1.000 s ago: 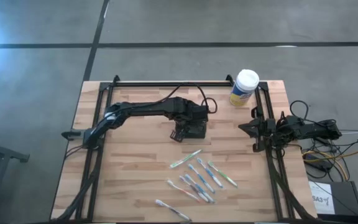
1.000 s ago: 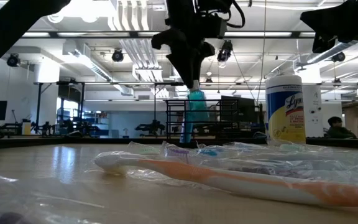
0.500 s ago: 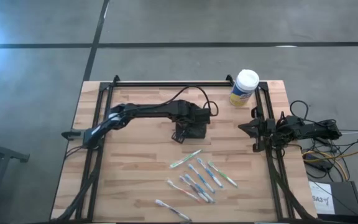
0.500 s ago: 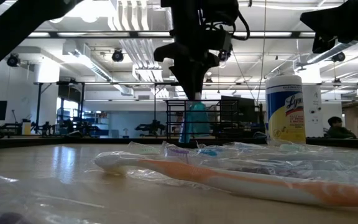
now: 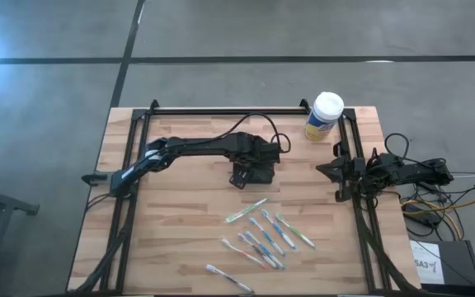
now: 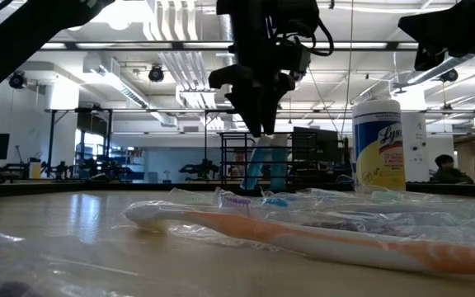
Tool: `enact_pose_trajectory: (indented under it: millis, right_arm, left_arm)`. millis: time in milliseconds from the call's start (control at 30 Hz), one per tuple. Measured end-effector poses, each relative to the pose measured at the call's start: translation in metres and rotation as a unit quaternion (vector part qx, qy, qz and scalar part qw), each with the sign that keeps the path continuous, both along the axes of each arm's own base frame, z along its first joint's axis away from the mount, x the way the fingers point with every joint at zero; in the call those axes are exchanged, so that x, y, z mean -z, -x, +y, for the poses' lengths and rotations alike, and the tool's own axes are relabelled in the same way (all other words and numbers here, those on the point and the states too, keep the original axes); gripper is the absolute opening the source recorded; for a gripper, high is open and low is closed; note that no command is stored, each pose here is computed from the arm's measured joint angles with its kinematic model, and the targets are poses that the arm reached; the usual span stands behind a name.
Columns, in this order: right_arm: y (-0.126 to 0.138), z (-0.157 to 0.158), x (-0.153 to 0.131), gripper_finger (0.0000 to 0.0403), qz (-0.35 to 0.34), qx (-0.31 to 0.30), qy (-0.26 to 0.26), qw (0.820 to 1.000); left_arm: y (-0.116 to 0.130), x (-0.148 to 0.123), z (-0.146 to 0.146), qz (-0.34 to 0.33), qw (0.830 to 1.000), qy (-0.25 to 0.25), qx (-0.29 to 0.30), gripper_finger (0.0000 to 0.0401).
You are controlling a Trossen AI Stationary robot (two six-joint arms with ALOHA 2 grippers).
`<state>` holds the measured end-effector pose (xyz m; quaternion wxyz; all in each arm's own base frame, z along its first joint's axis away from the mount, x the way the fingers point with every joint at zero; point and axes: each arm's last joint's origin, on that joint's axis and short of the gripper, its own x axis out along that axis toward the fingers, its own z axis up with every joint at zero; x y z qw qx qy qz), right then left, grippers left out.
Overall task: Pick & Place toothbrushing station
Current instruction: Put the right green toothbrush into the black wire organizer
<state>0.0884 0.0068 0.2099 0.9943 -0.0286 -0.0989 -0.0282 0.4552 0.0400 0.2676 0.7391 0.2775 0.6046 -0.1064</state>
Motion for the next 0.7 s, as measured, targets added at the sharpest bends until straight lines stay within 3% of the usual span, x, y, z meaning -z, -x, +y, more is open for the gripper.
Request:
enact_pose_trajectory:
  millis: [233, 467, 567, 700]
  right_arm:
    - [0.000, 0.000, 0.000, 0.0008, 0.000, 0.000, 0.000, 1.000]
    - [0.000, 0.000, 0.000, 0.0008, 0.000, 0.001, 0.007, 1.000]
    - [0.000, 0.000, 0.000, 0.0008, 0.000, 0.002, 0.007, 1.000]
    - [0.000, 0.000, 0.000, 0.0008, 0.000, 0.001, 0.003, 1.000]
  left_arm:
    - [0.000, -0.008, 0.000, -0.010, 1.000, 0.000, -0.006, 0.0207]
    - [0.013, -0.042, -0.003, -0.022, 0.999, 0.019, -0.033, 0.0206]
    - [0.033, -0.073, -0.006, -0.044, 0.996, 0.064, -0.052, 0.0190]
    - [0.082, -0.124, -0.007, -0.093, 0.981, 0.141, -0.100, 0.0136]
